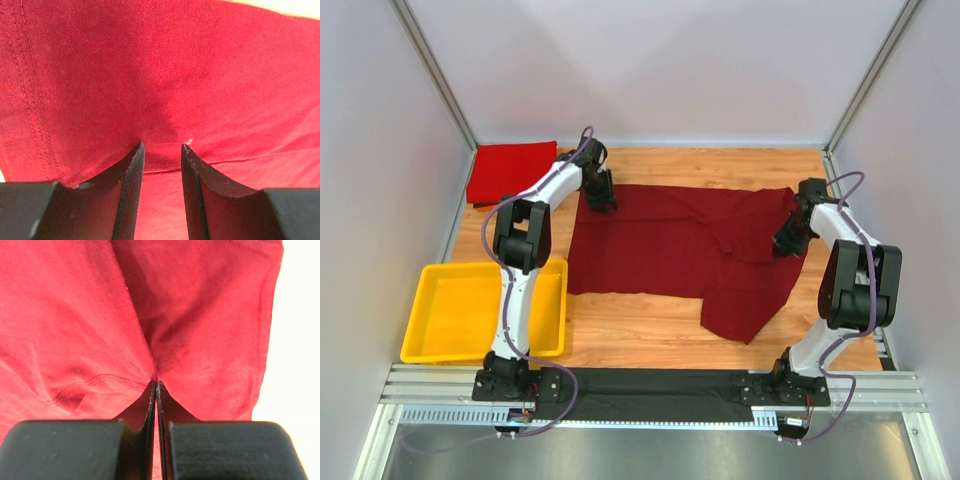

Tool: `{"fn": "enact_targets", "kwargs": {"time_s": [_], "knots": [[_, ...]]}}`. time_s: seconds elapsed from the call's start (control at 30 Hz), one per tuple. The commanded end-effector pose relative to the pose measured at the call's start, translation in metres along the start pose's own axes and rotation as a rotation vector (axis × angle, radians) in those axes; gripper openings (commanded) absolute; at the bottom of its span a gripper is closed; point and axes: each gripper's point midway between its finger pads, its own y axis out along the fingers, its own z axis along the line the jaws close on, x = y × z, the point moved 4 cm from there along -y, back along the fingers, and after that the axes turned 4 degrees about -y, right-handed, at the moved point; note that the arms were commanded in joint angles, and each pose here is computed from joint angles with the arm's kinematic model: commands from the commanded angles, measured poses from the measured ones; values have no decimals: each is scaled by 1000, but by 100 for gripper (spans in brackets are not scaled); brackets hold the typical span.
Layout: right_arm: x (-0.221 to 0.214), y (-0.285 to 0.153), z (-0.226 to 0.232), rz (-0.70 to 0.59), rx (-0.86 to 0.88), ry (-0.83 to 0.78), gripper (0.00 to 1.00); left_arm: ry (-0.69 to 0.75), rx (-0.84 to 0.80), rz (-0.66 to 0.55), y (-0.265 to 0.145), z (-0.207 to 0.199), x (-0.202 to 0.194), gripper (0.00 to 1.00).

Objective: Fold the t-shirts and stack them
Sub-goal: Fold the tshirt

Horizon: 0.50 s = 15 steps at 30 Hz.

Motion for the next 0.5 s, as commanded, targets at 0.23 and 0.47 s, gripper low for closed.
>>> {"fn": "enact_targets", "kwargs": {"time_s": [0.23, 0.47], "knots": [[-18, 8, -12, -28, -37, 112, 0, 18, 113, 24, 10, 22, -6, 43], [-10, 7, -8, -61, -17, 117, 2, 16, 126, 33, 8, 26, -7, 43]]}}
